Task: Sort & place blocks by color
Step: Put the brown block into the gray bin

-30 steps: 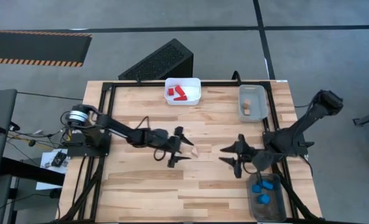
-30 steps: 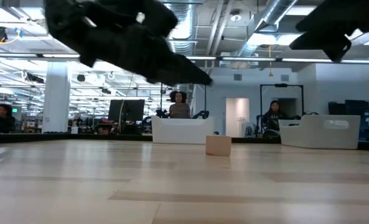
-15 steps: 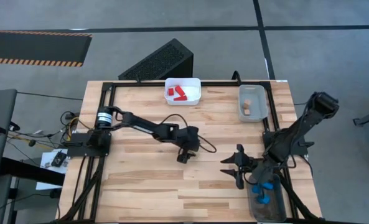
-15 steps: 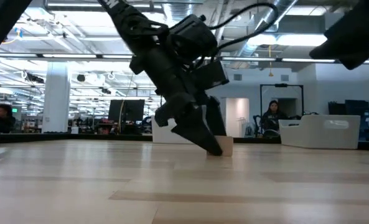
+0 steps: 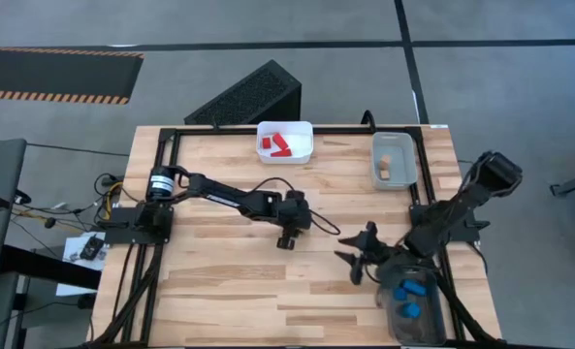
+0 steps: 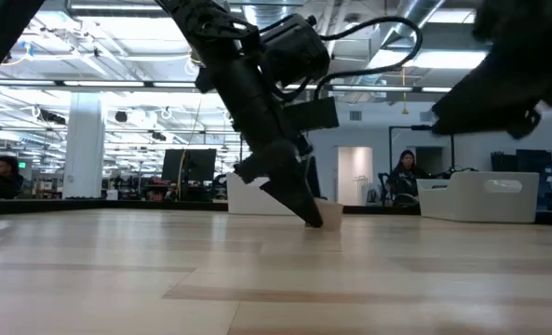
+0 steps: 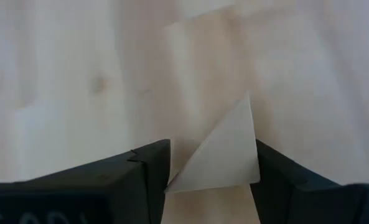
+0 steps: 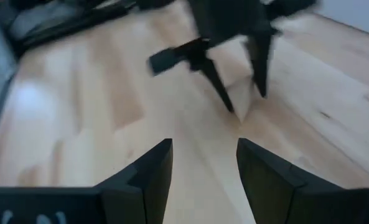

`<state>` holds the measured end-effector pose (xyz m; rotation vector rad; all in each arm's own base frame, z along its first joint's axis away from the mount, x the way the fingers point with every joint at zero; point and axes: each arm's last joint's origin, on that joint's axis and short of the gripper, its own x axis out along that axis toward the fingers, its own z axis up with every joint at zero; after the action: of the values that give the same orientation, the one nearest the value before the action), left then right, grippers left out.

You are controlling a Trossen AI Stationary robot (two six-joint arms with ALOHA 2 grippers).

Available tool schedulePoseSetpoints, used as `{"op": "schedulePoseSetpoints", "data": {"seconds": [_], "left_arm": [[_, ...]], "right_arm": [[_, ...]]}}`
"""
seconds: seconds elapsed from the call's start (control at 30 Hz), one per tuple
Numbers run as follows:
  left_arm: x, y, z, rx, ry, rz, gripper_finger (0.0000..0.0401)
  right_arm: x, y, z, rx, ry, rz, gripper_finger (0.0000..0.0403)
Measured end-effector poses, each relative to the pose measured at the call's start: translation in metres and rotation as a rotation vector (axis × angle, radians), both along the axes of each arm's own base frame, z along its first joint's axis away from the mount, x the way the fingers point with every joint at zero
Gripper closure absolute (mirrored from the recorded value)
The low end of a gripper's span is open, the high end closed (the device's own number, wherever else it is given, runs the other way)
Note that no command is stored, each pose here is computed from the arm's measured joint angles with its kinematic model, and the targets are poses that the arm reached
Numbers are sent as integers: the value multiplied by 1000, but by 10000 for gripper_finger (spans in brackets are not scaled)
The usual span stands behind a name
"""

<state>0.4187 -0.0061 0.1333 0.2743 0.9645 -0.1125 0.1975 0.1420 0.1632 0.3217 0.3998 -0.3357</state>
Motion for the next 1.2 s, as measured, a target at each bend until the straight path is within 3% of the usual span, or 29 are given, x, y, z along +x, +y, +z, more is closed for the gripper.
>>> {"op": "schedulePoseSetpoints", "data": {"seconds": [0.17,0.37,0.53,0.77,1.0,1.2], "left_arm": [[-2,-17,4,173,-9,74,253],[-6,-57,12,404,-57,37,253],[-9,-92,20,524,-140,-7,250],[-14,-132,31,655,-261,-54,250],[-18,-146,34,711,-287,-76,242],[-18,-147,35,713,-298,-66,245]], "right_arm": [[23,-14,-20,98,-26,-154,193],[41,-25,-25,166,-12,-101,161],[51,-34,-18,177,-55,-62,136],[64,-45,-15,279,-95,16,117],[71,-46,-12,316,-143,107,108],[71,-46,-12,348,-137,120,151]]}}
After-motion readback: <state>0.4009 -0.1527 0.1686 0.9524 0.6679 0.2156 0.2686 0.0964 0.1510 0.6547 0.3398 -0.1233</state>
